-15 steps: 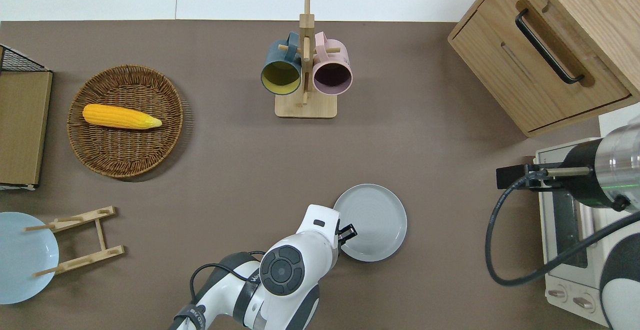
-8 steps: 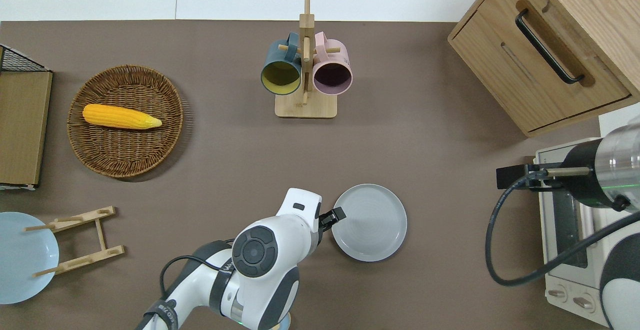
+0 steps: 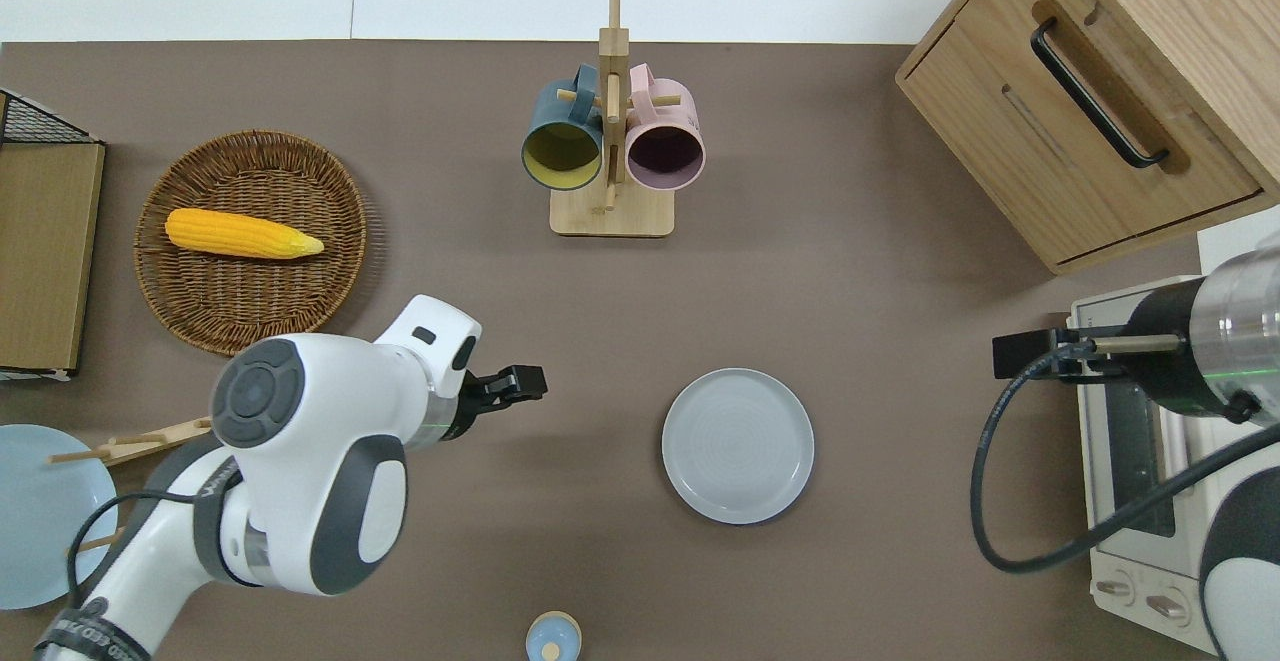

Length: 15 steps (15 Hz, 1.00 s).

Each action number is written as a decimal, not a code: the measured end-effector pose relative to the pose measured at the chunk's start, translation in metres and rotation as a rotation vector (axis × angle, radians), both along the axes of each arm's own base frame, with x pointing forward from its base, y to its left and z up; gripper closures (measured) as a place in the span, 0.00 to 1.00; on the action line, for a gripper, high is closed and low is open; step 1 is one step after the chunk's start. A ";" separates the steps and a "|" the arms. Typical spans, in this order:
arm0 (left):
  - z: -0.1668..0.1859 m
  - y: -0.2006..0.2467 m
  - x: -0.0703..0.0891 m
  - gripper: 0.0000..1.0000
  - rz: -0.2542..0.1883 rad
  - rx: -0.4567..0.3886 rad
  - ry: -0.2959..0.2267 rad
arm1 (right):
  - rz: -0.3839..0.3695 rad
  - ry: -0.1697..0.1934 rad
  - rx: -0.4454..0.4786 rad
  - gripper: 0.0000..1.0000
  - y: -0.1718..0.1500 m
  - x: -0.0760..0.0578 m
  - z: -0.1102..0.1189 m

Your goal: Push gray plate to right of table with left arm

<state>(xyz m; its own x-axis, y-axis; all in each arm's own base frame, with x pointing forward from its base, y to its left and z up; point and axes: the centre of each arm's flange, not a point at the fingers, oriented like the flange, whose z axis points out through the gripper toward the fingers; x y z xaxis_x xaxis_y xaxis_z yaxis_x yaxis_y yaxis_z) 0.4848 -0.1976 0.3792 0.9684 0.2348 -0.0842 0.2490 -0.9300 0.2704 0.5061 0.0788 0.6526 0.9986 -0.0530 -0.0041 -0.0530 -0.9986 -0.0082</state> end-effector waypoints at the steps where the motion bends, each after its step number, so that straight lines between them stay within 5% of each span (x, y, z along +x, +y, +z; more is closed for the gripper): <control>1: 0.004 0.022 0.007 0.00 -0.022 0.014 -0.007 | 0.000 0.000 0.000 0.00 0.000 0.000 0.000; 4: 0.032 0.073 0.028 0.00 -0.073 0.109 -0.022 | 0.000 0.000 0.000 0.00 0.000 0.000 0.000; 7: 0.090 0.115 0.048 0.00 -0.057 0.150 -0.055 | 0.000 0.000 0.000 0.00 0.000 0.000 0.000; 15: 0.181 0.166 0.050 0.00 0.000 0.154 -0.051 | 0.000 0.000 0.000 0.00 0.000 0.000 0.000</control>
<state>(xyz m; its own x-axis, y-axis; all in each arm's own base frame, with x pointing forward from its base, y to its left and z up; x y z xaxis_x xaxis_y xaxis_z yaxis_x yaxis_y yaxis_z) 0.5345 -0.0318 0.5605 0.9705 0.2410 0.0017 0.2384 -0.9614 0.1373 0.5061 0.0788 0.6526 0.9986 -0.0530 -0.0041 -0.0530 -0.9986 -0.0082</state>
